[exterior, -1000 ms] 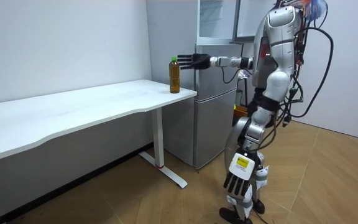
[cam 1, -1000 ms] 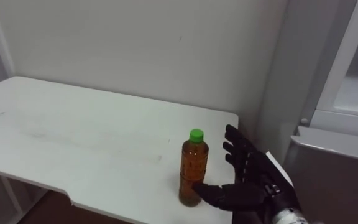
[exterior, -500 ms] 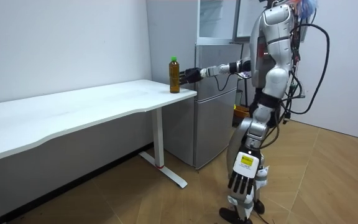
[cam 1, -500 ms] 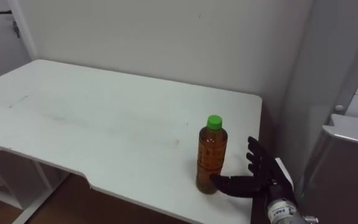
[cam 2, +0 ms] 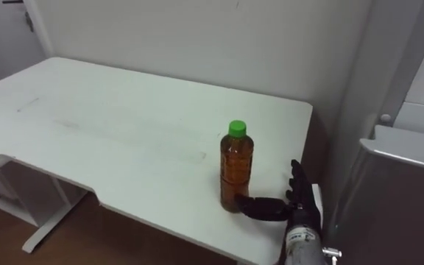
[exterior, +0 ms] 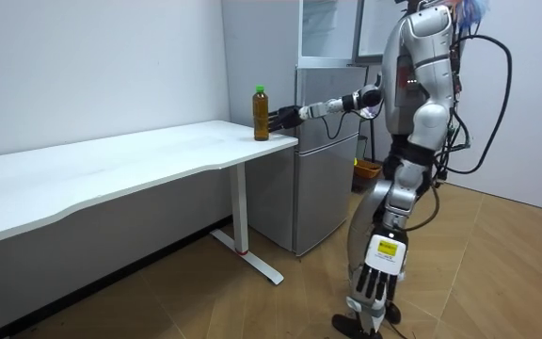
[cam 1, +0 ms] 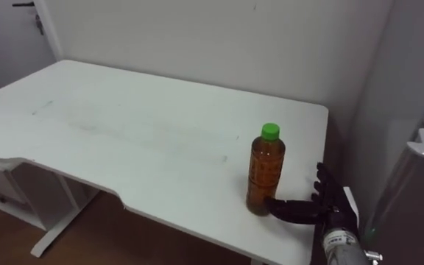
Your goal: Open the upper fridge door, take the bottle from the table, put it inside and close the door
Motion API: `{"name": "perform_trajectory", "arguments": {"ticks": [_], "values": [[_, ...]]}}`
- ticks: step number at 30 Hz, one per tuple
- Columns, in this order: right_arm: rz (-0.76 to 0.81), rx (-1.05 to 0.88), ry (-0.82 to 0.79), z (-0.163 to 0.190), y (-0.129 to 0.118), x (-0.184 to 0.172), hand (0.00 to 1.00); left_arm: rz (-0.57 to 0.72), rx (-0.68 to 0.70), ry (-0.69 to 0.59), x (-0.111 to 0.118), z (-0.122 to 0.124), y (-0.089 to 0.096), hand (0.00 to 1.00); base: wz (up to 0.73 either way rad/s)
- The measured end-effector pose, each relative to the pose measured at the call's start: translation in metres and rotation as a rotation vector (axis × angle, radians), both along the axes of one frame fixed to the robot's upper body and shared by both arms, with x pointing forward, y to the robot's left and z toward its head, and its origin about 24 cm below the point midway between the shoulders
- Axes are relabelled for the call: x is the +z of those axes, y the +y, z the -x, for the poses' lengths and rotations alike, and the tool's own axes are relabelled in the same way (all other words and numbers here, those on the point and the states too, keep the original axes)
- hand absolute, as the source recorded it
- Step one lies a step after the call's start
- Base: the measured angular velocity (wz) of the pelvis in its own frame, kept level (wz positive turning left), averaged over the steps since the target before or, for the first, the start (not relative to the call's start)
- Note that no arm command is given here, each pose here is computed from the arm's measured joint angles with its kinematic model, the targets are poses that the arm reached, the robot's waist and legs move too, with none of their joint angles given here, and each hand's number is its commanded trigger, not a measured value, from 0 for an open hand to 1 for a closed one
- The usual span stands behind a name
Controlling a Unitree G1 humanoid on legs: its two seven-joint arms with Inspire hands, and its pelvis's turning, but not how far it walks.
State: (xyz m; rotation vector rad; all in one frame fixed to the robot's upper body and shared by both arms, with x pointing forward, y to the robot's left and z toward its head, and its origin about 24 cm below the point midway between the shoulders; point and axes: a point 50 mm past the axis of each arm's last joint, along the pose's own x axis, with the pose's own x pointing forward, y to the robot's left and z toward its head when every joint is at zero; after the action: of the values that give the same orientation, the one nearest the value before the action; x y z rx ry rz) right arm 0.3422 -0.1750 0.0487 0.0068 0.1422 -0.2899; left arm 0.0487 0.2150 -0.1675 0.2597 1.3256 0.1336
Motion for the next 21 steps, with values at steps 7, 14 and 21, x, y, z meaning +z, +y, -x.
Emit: {"name": "perform_trajectory", "arguments": {"ticks": [7, 14, 21], "values": [[0.017, -0.039, -0.002, -0.001, -0.005, 0.002, 0.00, -0.005, -0.039, 0.017, -0.001, 0.002, -0.002, 0.00, 0.04], [0.071, -0.035, -0.021, -0.001, -0.002, 0.004, 0.00, 0.011, 0.012, 0.028, -0.002, 0.008, -0.001, 0.00, 0.00], [0.110, 0.027, -0.061, -0.003, 0.011, 0.012, 0.00, 0.013, -0.010, 0.009, -0.002, 0.003, -0.001, 0.00, 0.01]]}}
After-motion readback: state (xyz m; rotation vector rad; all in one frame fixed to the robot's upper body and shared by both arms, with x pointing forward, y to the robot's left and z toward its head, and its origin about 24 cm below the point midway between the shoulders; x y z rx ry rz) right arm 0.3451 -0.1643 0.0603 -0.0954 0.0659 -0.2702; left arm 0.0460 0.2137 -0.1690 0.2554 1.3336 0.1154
